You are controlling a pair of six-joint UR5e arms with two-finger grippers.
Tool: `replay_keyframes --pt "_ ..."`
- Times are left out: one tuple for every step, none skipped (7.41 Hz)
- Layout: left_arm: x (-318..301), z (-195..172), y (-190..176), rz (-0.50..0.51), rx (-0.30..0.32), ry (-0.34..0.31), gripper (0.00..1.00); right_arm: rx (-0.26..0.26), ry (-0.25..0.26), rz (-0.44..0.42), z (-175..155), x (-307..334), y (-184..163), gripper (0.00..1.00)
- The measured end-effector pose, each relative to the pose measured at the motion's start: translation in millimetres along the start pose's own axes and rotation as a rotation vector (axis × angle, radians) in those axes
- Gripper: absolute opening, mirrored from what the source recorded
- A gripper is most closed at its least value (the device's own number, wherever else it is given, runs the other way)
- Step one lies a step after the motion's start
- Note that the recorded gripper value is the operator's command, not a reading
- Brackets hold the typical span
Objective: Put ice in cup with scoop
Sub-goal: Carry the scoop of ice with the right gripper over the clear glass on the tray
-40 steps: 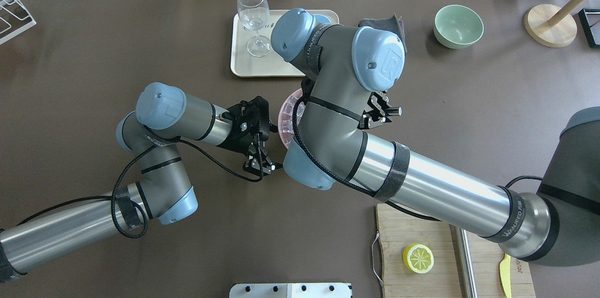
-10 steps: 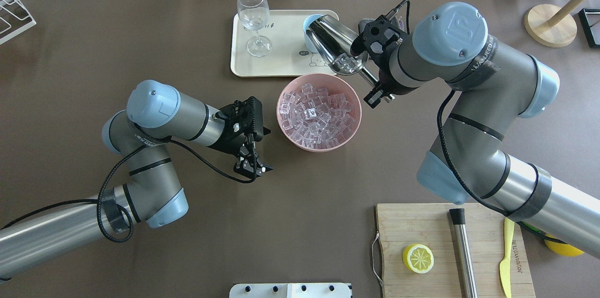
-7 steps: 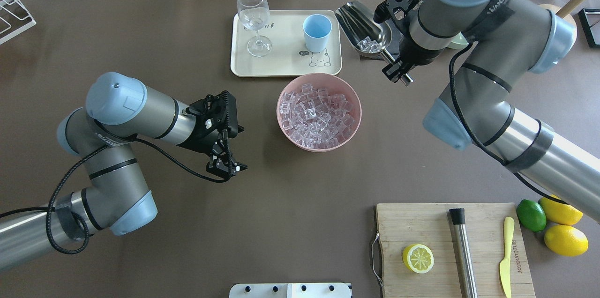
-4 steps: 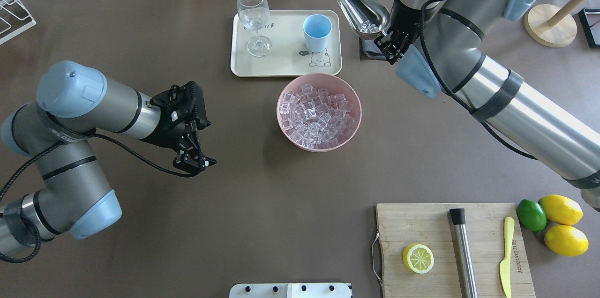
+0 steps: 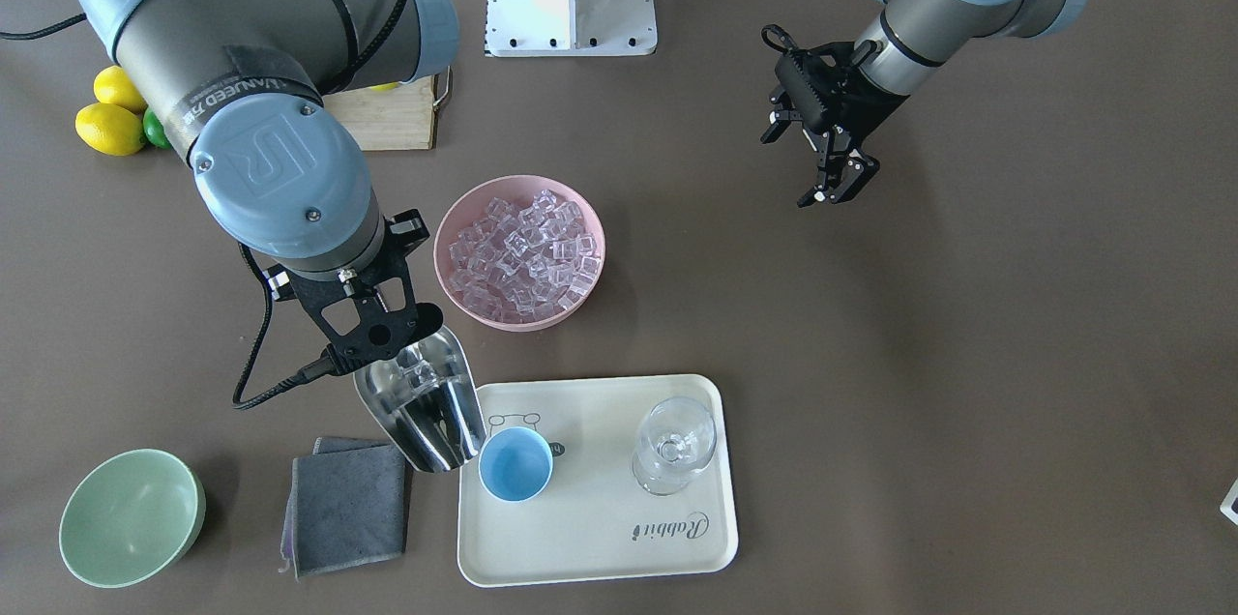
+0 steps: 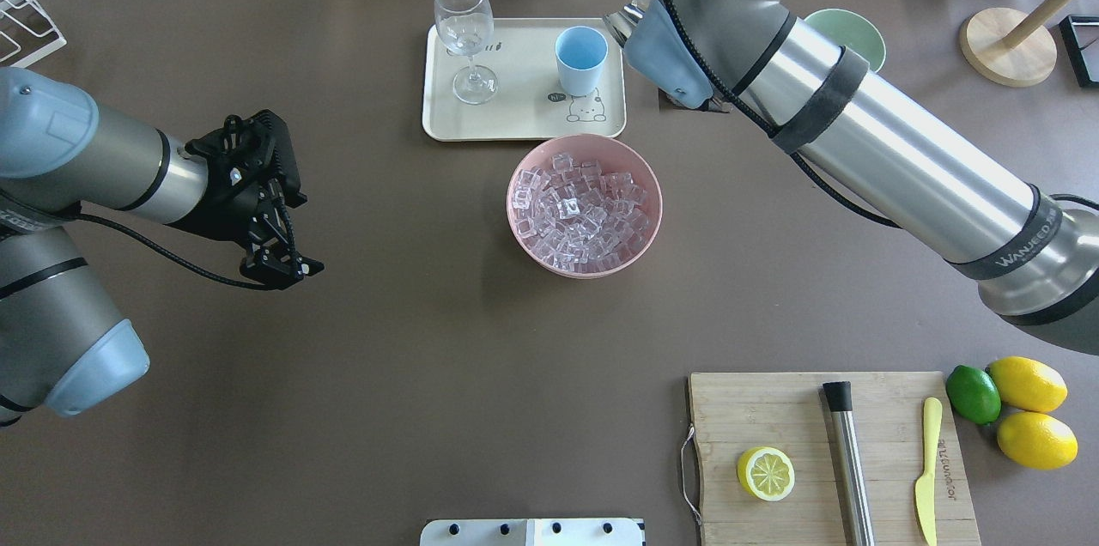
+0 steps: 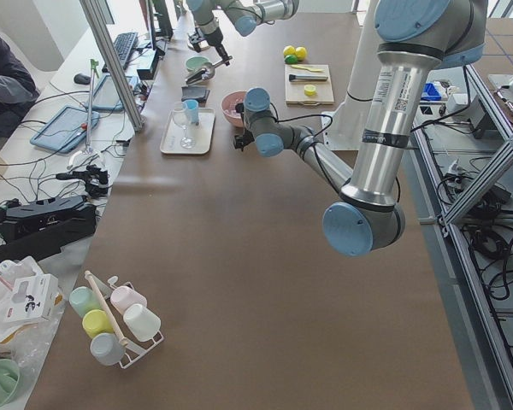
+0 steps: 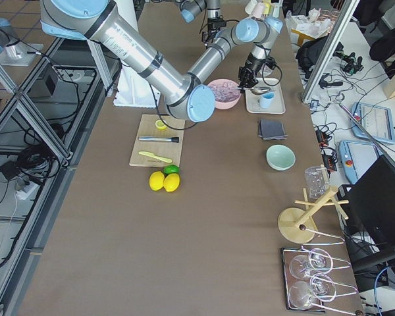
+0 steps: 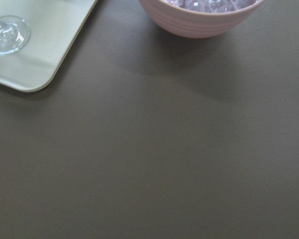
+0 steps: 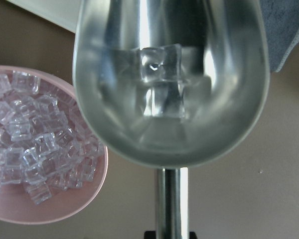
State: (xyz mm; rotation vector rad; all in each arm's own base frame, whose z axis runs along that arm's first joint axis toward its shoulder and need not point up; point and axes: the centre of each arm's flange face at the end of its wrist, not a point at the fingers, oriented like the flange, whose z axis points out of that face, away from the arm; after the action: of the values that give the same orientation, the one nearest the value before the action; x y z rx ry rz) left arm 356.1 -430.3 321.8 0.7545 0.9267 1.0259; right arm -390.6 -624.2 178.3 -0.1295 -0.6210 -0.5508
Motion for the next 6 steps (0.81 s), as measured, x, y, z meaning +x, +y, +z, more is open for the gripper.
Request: replay_keyframes --pt "-16.6 -13.0 15.7 -0.043 -0.022 -0.003 0.99 -0.056 0.005 -0.006 -5.1 -6.6 1.4 0.00" --pt "-38.5 -28.8 32.7 -0.106 -0.055 -0.013 0.99 -0.099 0.008 -0.012 -5.6 -13.5 -2.1 0.00" --pt "-61.0 -41.8 50.3 -0.192 -0.111 -0.032 0.99 -0.137 0.012 -0.018 0.7 -23.3 -8.1 0.00" --pt "-81.2 -50.9 68.4 -0.287 -0.179 -0.055 0.99 -0.164 0.017 -0.025 5.5 -36.2 -15.5 0.00" --pt "-99.8 -60.1 85.1 -0.369 -0.231 -0.077 0.99 -0.180 0.026 -0.028 7.3 -44.2 -20.4 0.00" --pt "-115.7 -63.7 100.6 -0.426 -0.264 -0.090 0.99 -0.187 0.037 -0.031 6.3 -48.3 -23.4 0.00"
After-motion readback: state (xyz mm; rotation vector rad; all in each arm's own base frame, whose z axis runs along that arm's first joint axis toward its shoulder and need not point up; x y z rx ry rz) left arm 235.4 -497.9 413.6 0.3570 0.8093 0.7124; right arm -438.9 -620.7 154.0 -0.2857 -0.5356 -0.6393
